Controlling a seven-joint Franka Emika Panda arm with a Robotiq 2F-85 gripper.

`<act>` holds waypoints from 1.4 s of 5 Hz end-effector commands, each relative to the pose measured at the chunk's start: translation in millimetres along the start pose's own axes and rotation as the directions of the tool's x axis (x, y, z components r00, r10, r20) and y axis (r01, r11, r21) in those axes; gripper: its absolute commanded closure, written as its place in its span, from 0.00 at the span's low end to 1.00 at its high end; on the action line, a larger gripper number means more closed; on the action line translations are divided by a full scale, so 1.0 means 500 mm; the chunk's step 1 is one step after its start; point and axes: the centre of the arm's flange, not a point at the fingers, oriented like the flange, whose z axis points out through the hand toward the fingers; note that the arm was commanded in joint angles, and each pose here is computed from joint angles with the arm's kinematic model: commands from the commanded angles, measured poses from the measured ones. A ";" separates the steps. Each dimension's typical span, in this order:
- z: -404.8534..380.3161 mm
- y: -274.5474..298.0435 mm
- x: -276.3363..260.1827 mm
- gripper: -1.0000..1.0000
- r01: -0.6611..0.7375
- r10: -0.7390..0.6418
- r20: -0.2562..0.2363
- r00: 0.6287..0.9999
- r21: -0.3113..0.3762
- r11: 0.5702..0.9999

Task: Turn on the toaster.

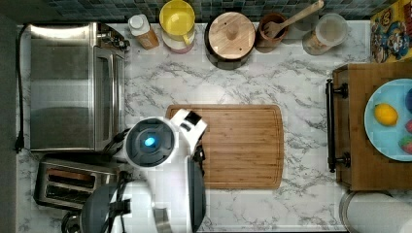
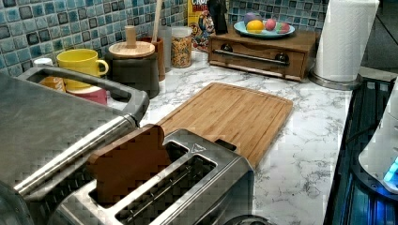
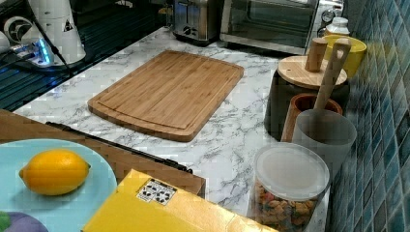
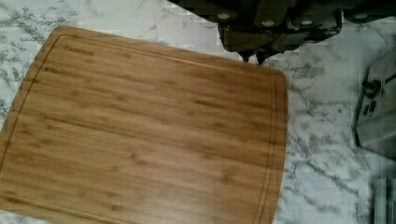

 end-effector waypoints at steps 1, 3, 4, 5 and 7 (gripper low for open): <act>0.117 -0.178 -0.107 1.00 0.140 -0.137 0.062 0.989 -0.042 0.989; 0.160 -0.276 -0.161 1.00 0.250 -0.247 0.115 0.962 -0.009 0.968; 0.186 -0.330 -0.179 1.00 0.284 -0.281 0.151 0.948 0.004 0.959; 0.183 -0.338 -0.171 1.00 0.222 -0.230 0.139 0.963 0.074 0.972; 0.151 -0.311 -0.132 1.00 0.091 -0.109 0.074 0.991 0.213 0.973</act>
